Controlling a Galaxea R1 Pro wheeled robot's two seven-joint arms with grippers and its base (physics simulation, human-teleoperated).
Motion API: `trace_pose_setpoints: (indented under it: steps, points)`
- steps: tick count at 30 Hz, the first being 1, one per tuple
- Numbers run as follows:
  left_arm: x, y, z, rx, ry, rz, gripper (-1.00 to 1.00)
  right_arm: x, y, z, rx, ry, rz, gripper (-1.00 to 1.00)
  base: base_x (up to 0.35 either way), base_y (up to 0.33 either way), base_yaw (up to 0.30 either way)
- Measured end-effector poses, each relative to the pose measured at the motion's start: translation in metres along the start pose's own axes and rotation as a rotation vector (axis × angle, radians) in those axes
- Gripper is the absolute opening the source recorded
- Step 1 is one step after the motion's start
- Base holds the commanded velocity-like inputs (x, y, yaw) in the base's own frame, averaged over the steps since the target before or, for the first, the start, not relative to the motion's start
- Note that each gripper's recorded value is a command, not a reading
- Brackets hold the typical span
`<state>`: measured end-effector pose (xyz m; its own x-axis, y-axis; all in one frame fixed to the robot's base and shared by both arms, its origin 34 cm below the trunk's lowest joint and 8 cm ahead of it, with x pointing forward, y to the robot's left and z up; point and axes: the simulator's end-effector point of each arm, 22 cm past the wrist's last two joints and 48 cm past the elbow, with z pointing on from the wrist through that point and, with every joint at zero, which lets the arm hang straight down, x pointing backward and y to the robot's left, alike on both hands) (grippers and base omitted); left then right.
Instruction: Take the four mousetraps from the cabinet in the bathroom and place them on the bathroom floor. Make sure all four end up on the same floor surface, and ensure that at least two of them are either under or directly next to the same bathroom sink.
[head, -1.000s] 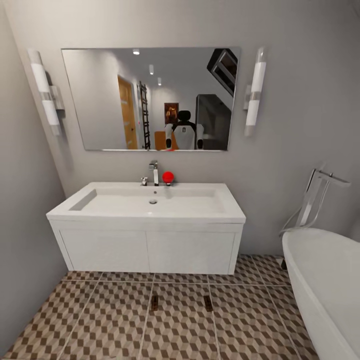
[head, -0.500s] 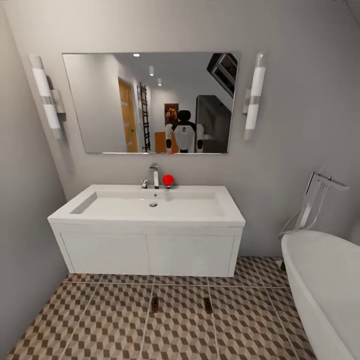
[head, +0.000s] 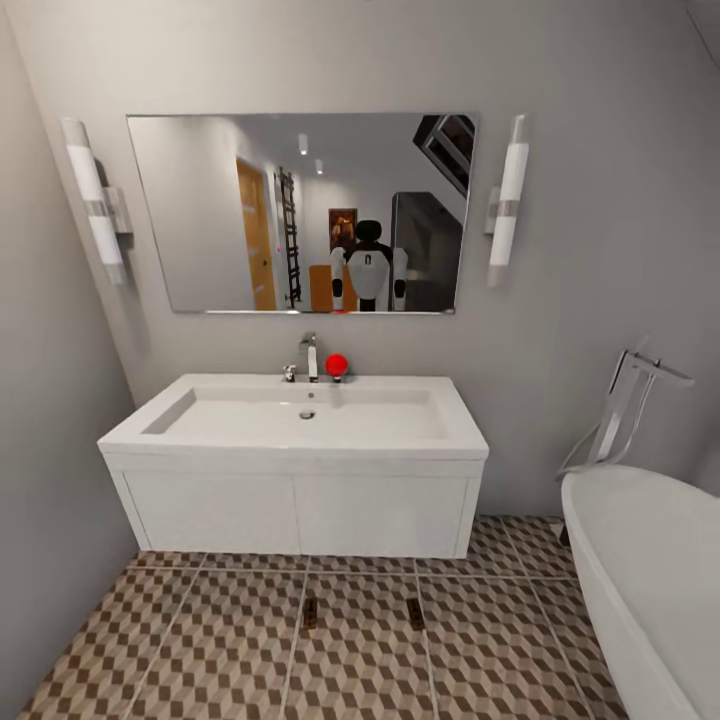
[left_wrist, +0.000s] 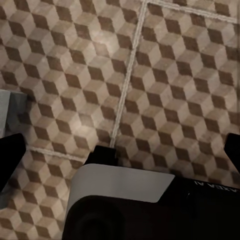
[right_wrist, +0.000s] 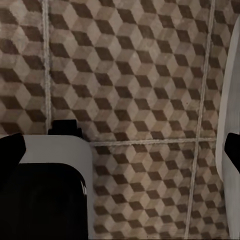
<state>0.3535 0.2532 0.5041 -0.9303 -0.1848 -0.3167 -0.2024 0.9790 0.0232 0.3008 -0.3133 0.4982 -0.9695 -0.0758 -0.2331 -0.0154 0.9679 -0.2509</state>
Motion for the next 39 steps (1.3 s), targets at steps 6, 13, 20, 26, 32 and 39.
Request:
trace_pose_setpoints:
  steps: [6, 13, 20, 26, 32, 39]
  points:
    - [0.010, 0.000, -0.010, 0.026, 0.007, -0.005, 1.00, 0.023, 0.011, -0.011, -0.046, 0.030, -0.008, 1.00, 0.000, 0.000, 0.000]
    - [0.012, -0.002, -0.020, 0.043, 0.010, -0.007, 1.00, 0.029, 0.021, -0.023, -0.102, 0.040, -0.012, 1.00, 0.000, 0.000, 0.000]
    - [0.011, -0.002, -0.030, 0.049, 0.011, -0.006, 1.00, 0.033, 0.032, -0.035, -0.164, 0.048, -0.034, 1.00, 0.000, 0.000, 0.000]
    - [0.010, -0.001, -0.038, 0.049, 0.011, -0.006, 1.00, 0.037, 0.036, -0.045, -0.191, 0.054, -0.056, 1.00, 0.000, 0.000, 0.000]
    - [0.009, -0.001, -0.046, 0.049, 0.012, -0.006, 1.00, 0.038, 0.035, -0.053, -0.198, 0.055, -0.062, 1.00, 0.000, 0.000, 0.000]
    - [0.008, -0.001, -0.054, 0.050, 0.013, -0.006, 1.00, 0.037, 0.034, -0.061, -0.201, 0.055, -0.066, 1.00, 0.000, 0.000, 0.000]
